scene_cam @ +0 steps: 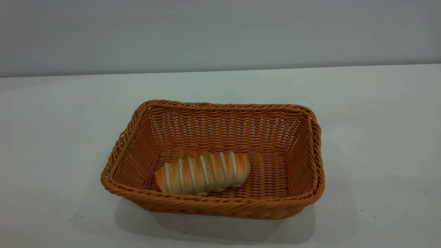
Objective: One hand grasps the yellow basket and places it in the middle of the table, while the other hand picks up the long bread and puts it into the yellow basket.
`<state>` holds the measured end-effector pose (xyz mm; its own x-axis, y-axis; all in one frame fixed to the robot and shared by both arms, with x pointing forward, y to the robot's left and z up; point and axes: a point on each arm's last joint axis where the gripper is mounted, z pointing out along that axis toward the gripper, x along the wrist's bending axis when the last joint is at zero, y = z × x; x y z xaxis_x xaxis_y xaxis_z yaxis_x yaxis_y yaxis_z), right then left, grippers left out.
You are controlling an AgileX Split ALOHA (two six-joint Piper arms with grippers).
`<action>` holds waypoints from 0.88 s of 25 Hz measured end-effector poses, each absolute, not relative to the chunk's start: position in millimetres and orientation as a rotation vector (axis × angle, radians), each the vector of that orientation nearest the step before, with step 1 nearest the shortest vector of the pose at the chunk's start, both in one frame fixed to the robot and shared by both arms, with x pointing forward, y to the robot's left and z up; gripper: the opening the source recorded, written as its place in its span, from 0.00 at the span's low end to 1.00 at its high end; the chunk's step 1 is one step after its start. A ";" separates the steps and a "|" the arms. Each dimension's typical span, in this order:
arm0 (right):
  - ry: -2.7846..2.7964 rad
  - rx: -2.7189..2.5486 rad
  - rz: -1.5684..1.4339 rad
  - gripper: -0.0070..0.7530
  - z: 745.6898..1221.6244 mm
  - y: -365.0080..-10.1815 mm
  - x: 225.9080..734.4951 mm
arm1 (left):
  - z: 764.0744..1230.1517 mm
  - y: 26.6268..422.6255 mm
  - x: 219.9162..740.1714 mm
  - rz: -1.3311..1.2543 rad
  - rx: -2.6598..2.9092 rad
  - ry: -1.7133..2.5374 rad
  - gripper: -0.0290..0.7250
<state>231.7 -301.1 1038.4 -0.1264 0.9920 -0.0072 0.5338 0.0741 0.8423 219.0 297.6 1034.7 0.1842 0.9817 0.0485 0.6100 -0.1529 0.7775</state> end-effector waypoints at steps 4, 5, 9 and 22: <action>1.734 1.521 0.941 0.46 1038.2 -301.1 231.8 | 1033.6 297.8 219.9 0.773 1.845 1.495 0.53; 1.734 1.521 0.941 0.46 1038.2 -301.1 231.8 | 1033.4 298.1 220.0 0.776 1.847 1.497 0.53; 1.734 1.521 0.941 0.46 1038.2 -301.1 231.8 | 1033.3 298.6 220.3 0.782 1.847 1.499 0.53; 1.734 1.521 0.941 0.46 1038.2 -301.1 231.8 | 1033.4 298.6 220.4 0.770 1.819 1.522 0.53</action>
<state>231.8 -301.1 1038.2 -0.1264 0.9920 -0.0072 0.5345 0.0742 0.8419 220.4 298.6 1033.4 0.1590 0.9866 0.0362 0.6140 -0.1275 0.7789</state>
